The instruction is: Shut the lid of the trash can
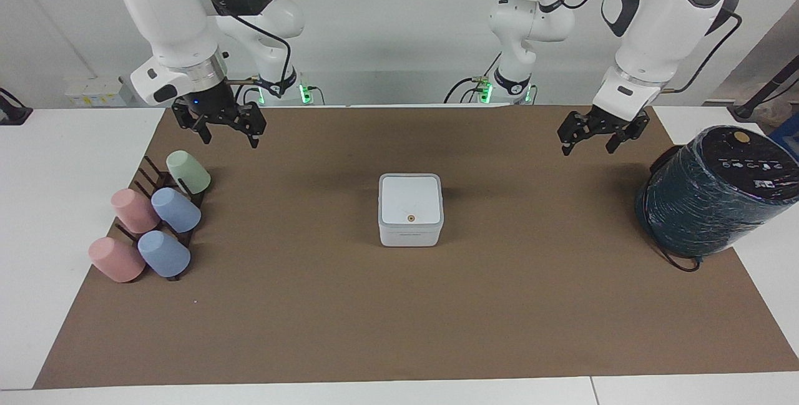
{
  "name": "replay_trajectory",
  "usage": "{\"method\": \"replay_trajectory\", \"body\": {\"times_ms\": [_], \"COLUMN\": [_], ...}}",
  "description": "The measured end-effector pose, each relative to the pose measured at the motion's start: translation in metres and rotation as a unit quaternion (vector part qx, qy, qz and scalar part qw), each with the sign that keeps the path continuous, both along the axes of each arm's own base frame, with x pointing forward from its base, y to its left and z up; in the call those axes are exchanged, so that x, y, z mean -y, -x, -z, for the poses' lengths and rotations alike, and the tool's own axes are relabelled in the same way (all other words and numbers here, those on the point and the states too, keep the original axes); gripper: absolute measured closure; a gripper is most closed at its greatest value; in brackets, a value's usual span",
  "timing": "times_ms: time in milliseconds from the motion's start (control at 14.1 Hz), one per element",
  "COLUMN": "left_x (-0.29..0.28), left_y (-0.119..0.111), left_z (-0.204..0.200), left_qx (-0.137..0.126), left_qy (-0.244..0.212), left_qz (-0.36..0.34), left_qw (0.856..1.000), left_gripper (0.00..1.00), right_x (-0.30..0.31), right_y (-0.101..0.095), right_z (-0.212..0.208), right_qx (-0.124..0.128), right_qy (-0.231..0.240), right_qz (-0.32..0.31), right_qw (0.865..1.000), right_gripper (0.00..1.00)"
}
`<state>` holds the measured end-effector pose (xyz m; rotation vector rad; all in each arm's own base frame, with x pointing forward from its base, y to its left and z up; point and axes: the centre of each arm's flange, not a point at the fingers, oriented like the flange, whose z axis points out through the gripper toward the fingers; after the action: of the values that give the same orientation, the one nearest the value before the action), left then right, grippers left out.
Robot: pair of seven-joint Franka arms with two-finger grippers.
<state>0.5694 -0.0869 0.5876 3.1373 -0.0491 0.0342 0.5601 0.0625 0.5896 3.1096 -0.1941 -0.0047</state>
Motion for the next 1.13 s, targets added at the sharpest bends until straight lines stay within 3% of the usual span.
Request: {"method": "replay_trajectory", "body": {"times_ms": [1133], "left_x": [-0.036], "left_y": [-0.002], "left_z": [-0.004], "left_qx": [0.003], "left_qy": [-0.001], "left_qz": [-0.022], "left_qw": [1.0], "left_gripper": [0.0], "right_x": [0.0], "right_y": [0.0], "right_z": [0.0], "right_qx": [0.0], "right_qy": [0.0], "right_qz": [0.0], "right_qw": [1.0], "right_gripper": [0.0]}}
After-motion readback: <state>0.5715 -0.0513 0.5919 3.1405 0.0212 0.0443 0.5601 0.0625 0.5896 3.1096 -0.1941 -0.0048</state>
